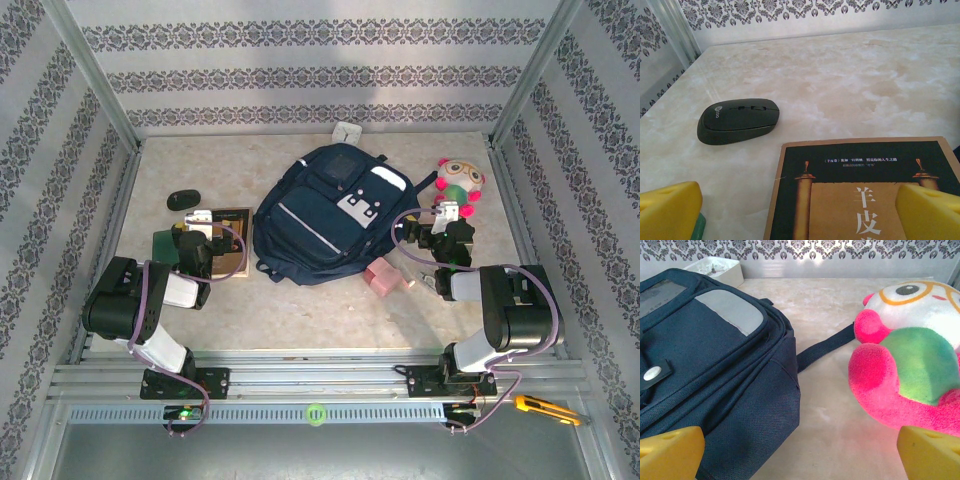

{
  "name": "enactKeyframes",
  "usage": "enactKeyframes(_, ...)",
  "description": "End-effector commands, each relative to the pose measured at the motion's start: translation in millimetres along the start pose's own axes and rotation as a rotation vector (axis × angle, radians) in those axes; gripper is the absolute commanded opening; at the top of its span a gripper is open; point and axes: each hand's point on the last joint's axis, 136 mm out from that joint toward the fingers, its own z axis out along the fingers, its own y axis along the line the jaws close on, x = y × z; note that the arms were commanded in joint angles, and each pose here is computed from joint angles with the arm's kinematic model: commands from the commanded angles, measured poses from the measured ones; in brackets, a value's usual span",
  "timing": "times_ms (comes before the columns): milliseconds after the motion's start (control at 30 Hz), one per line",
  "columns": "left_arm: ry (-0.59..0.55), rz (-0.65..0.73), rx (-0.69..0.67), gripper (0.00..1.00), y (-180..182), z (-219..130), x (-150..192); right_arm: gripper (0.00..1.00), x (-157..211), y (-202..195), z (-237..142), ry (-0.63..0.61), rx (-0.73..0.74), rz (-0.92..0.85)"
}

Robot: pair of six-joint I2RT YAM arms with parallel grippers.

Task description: Pack books, pencil case, and school supplies into a backpack

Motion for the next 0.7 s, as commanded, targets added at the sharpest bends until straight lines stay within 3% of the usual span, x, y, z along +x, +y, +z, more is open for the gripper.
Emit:
enactKeyframes(0, -0.007, -0.024, -0.015, 0.99, 4.8, 2.4, -4.6, 0.98, -9.8, -1.3, 1.5, -0.027, 0.007, 0.005)
enactKeyframes(367, -0.01, -0.021, -0.01, 0.99, 4.2, 2.0, -4.9, 0.98, -10.1, -3.4, 0.9, -0.03, 0.017, 0.008)
enactKeyframes(500, -0.052, -0.023, 0.0, 0.99, 4.8, -8.6, -15.7, 0.98, -30.1, 0.1, -12.4, -0.039, 0.007, 0.014)
enactKeyframes(600, -0.051, -0.007, 0.02, 0.99, 2.6, -22.0, -34.7, 0.98, -42.7, -30.6, -37.9, 0.116, 0.189, 0.255)
enactKeyframes(667, 0.003, -0.044, 0.05, 0.99, -0.2, -29.0, -50.5, 0.98, -64.5, -31.6, -50.7, 0.133, 0.18, 0.307)
